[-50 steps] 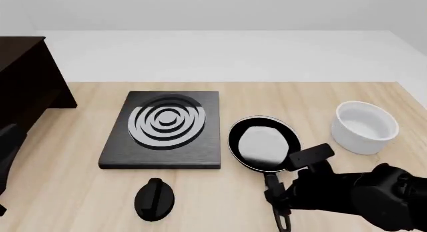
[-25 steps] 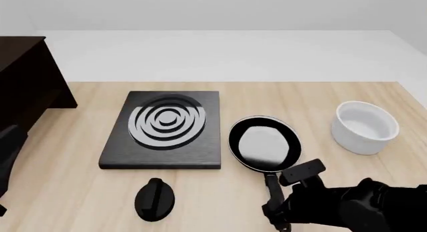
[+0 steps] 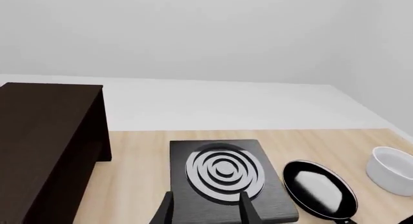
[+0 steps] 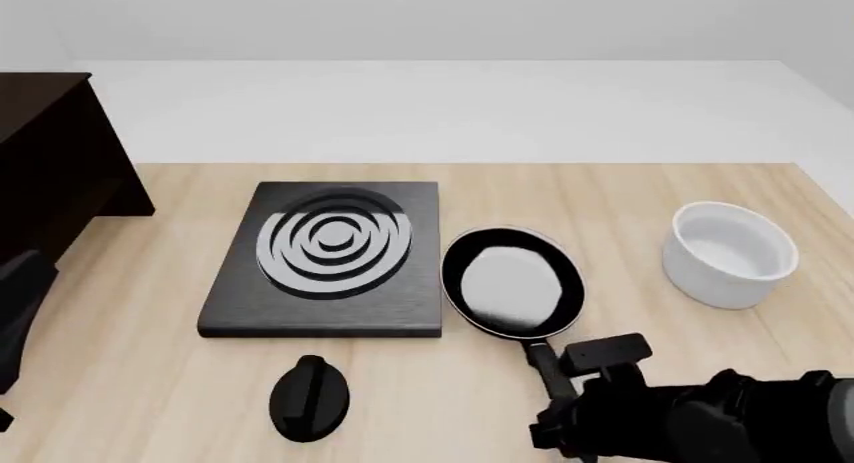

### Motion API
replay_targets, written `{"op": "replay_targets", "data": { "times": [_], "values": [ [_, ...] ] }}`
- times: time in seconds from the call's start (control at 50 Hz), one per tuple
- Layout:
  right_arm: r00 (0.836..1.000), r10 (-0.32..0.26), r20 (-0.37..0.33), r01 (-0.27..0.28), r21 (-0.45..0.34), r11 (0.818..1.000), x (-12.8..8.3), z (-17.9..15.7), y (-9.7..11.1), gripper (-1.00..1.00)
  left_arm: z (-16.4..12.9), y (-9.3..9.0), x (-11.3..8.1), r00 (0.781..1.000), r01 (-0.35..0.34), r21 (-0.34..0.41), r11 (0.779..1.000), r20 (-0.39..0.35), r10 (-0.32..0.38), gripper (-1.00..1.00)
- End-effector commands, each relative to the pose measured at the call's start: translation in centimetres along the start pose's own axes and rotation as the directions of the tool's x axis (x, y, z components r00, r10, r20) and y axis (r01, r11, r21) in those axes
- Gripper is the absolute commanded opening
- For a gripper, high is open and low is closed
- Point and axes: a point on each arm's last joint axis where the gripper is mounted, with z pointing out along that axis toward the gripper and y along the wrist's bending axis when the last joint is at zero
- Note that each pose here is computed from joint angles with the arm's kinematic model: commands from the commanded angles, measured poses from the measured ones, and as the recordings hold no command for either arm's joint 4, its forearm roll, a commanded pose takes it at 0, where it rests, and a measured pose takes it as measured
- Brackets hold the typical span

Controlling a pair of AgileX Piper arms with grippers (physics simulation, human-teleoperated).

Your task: Put the frying pan on the cabinet shelf.

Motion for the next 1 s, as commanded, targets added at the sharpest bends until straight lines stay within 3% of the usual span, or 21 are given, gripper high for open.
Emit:
{"op": "replay_targets", "data": {
  "times": [0.02,0.26,0.56,0.64,0.78,1.0],
  "values": [
    [0.993,-0.115,0.004,0.115,0.006,0.993,0.0,-1.0,-0.2,-1.00,0.0,0.0,0.0,1.000,0.001,-0.003,1.000,0.001,-0.001,1.00],
    [0.989,-0.102,0.111,0.094,0.069,0.993,-1.0,-5.3,-2.6,-1.00,0.2,0.0,0.4,1.000,-0.002,0.009,1.000,-0.007,0.002,1.00],
    [0.968,-0.120,0.220,0.099,0.105,0.990,-2.4,-9.3,-3.2,-1.00,0.2,-0.1,0.1,1.000,0.019,0.020,1.000,-0.013,-0.019,1.00],
    [0.954,-0.111,0.277,0.081,0.121,0.989,-3.4,-11.0,-3.3,-1.00,-0.1,-0.1,0.0,1.000,0.030,0.027,0.999,-0.004,-0.029,1.00],
    [0.927,-0.137,0.349,0.101,0.120,0.988,-4.7,-13.5,-2.7,-1.00,0.1,-0.2,0.2,0.999,0.039,0.039,0.998,-0.016,-0.039,1.00],
    [0.895,-0.185,0.405,0.147,0.123,0.981,-6.6,-15.7,-1.9,-1.00,0.0,-0.3,-0.1,0.995,0.093,0.059,0.994,-0.026,-0.091,1.00]
  ]
}}
